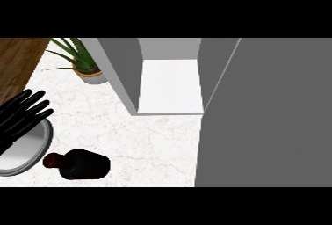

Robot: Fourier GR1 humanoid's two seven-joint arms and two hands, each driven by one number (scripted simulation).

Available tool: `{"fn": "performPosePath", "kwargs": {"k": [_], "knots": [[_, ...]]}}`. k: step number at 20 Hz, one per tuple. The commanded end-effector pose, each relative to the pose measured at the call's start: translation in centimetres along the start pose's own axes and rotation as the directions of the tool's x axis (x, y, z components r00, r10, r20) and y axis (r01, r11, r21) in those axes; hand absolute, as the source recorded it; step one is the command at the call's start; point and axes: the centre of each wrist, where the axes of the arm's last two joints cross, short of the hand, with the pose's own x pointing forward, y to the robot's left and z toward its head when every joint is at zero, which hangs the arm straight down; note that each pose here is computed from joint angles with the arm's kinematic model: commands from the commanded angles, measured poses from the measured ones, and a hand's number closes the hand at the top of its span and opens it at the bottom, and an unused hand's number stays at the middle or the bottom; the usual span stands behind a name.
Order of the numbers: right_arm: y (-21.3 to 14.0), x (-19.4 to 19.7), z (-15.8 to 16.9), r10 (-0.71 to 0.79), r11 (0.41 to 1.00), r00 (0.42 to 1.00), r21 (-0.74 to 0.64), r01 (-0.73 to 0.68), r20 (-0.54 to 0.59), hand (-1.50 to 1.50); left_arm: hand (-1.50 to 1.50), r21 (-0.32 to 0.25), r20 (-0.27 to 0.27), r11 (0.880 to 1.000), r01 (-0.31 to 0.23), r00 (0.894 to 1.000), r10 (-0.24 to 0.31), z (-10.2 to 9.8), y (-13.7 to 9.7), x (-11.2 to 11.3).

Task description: Pick up the wine, place it into the cabinet and close the cabinet

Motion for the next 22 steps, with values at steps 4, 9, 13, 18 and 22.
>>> {"fn": "performPosePath", "kwargs": {"k": [4, 9, 13, 18, 22], "knots": [[1.0, 4.1, 3.6, -0.048, 0.999, 0.997, 0.026, 0.046, 0.066, -1.5, -1.5, -0.003, -0.037, 1.0, 0.015, 0.999, -0.015, -2.1, 0.7, -3.8], [0.4, 4.8, 3.8, -0.012, 1.0, 0.996, 0.025, 0.01, 0.088, -1.5, -1.5, 0.023, -0.07, 1.0, 0.004, 0.998, -0.002, -2.8, 1.0, -6.6], [0.7, 4.3, 3.3, -0.041, 0.999, 0.995, -0.004, 0.042, 0.088, -1.5, -1.5, 0.014, -0.078, 1.0, 0.022, 0.997, -0.021, -2.1, 2.7, -8.4], [0.5, 4.7, 3.2, -0.022, 0.999, 0.996, 0.029, 0.019, 0.091, -1.5, -1.5, 0.035, -0.103, 0.999, 0.029, 0.994, -0.025, -2.7, 3.0, -11.2], [0.6, 5.0, 4.2, -0.023, 0.999, 0.996, 0.044, 0.019, 0.085, -1.5, -1.5, 0.053, -0.129, 0.998, 0.021, 0.992, -0.014, -4.3, 3.2, -12.2]]}}
